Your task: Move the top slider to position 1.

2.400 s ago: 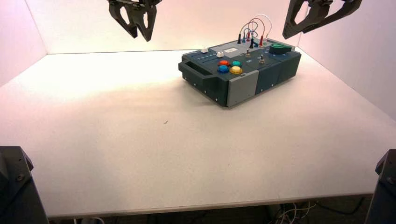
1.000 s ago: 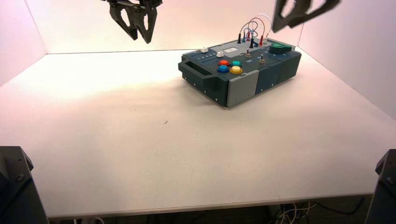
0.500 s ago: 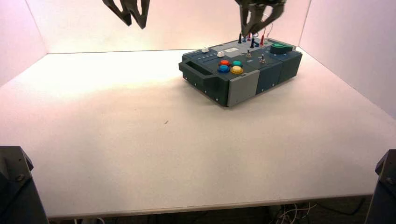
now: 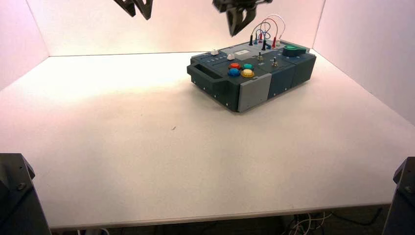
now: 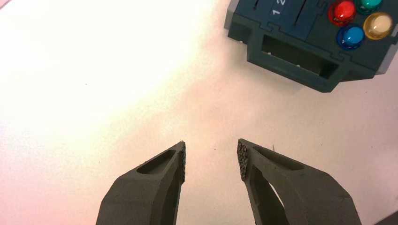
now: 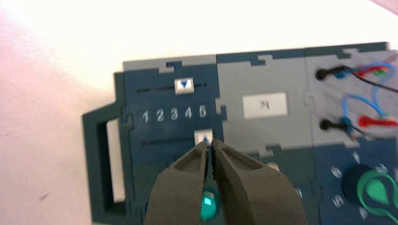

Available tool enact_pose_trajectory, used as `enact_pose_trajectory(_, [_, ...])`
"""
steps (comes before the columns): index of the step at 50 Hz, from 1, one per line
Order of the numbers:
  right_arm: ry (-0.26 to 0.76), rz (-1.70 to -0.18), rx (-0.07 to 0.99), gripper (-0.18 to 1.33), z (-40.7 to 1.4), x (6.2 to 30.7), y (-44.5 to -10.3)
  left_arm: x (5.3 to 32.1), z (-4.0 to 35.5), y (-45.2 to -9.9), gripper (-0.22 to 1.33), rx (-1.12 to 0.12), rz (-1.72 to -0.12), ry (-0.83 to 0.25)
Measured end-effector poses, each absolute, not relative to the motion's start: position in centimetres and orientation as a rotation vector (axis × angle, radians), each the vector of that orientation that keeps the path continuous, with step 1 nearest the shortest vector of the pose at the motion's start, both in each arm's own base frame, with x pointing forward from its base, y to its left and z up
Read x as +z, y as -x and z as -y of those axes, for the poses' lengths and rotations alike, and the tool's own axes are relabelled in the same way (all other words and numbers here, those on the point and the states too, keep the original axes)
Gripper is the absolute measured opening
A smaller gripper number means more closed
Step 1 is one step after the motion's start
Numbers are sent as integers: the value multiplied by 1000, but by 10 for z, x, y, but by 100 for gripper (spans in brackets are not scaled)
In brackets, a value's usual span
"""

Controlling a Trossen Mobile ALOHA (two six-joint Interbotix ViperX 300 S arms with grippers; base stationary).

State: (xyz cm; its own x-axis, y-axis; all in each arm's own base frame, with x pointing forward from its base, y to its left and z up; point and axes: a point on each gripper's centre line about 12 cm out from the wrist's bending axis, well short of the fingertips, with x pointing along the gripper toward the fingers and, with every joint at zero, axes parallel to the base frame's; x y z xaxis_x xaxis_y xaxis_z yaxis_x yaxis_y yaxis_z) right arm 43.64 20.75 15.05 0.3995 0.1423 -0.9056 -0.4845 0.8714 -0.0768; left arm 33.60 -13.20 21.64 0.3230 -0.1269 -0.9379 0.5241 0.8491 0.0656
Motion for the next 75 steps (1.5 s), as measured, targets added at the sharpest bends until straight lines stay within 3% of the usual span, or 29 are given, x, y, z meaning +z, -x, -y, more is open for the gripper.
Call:
enact_pose_trajectory(32, [360,-1126,398,4,-227,118,-481,218,135,-334,110,-450,-1166,-397])
enact_pose_trajectory(75, [325,-1179,411,1,-239,96,-486,224,134,-332,110,-449,-1151,-395])
